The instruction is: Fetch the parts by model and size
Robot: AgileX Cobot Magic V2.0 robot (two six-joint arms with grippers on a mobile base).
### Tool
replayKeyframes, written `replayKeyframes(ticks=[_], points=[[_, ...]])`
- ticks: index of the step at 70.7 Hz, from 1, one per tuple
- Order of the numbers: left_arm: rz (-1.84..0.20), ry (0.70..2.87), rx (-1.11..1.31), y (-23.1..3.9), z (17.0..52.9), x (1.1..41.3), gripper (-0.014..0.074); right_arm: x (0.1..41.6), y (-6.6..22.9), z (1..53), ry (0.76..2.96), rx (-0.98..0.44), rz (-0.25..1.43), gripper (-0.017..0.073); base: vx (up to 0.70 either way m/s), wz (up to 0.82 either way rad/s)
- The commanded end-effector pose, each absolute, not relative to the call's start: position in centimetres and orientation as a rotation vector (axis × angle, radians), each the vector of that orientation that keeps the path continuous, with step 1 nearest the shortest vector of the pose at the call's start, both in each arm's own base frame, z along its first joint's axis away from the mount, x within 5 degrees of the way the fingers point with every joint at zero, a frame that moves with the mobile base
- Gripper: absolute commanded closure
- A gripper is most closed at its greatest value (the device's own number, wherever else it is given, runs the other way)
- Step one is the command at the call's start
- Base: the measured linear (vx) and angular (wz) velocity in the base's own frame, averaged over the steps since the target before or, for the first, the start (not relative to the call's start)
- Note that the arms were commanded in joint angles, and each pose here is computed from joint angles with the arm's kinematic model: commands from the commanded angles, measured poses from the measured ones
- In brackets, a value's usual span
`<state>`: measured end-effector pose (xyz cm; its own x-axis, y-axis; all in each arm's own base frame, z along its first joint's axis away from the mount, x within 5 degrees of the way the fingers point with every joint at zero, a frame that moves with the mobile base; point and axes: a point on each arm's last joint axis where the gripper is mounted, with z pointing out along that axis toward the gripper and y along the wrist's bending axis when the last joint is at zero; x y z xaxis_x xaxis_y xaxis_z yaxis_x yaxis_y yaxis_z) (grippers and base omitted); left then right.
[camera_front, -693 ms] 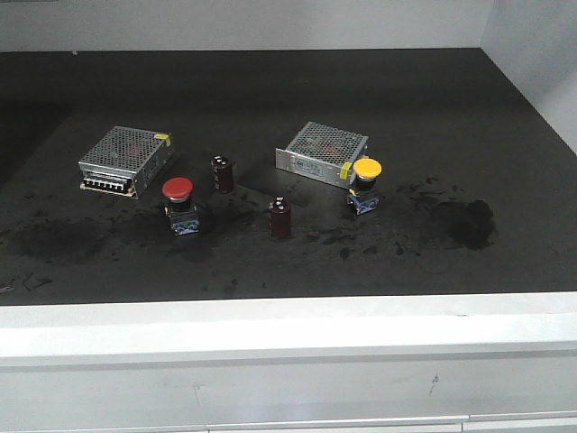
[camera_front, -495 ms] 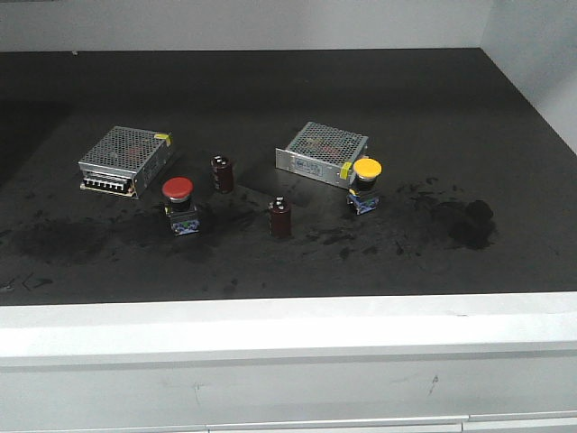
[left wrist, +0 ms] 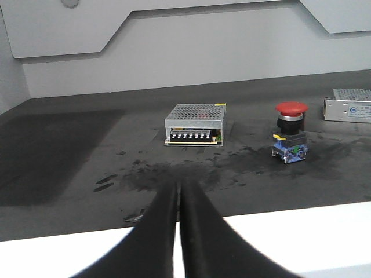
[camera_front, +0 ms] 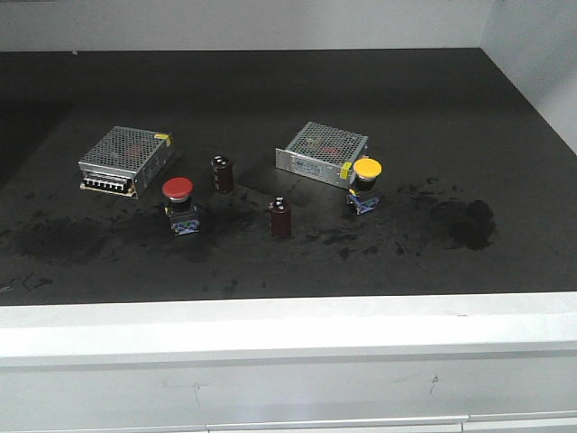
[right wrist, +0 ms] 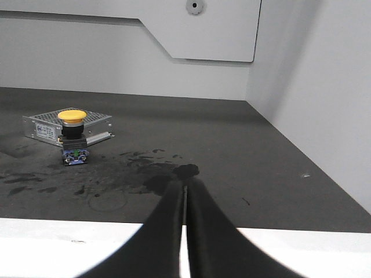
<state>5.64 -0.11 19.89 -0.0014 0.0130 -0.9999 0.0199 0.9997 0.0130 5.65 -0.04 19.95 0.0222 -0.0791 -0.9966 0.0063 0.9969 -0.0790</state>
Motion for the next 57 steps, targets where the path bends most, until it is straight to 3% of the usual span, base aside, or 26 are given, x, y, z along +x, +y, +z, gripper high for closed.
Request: replayKeyframes(ticks=[1, 22, 35, 46, 57], points=[[-0.007, 1.469, 0.021, -0.1, 21.1, 5.4, 0.0601, 5.6, 0.0, 20.5, 1.473, -0.065, -0.078, 0.0569, 0.00, 0.00], [-0.007, 1.469, 0.021, -0.1, 21.1, 5.4, 0.0601, 5.6, 0.0, 20.5, 1.471, -0.066, -0.078, 0.0569, 0.00, 0.00], [-0.016, 1.385, 0.011, -0.1, 21.9, 5.3, 0.0601, 5.4, 0.1, 21.9, 1.331, -0.049, -0.053, 0.0569, 0.00, 0.00], [-0.054, 1.257, -0.026, 0.0, 24.9, 4.6, 0.0601, 4.7, 0.0, 24.7, 1.295, 0.019, 0.026, 0.0569, 0.00, 0.00], [-0.040, 1.225, -0.013, 0.0, 29.2, 4.7, 0.0601, 4.2, 0.0, 28.8, 1.307, 0.007, -0.002, 0.0569, 0.00, 0.00]])
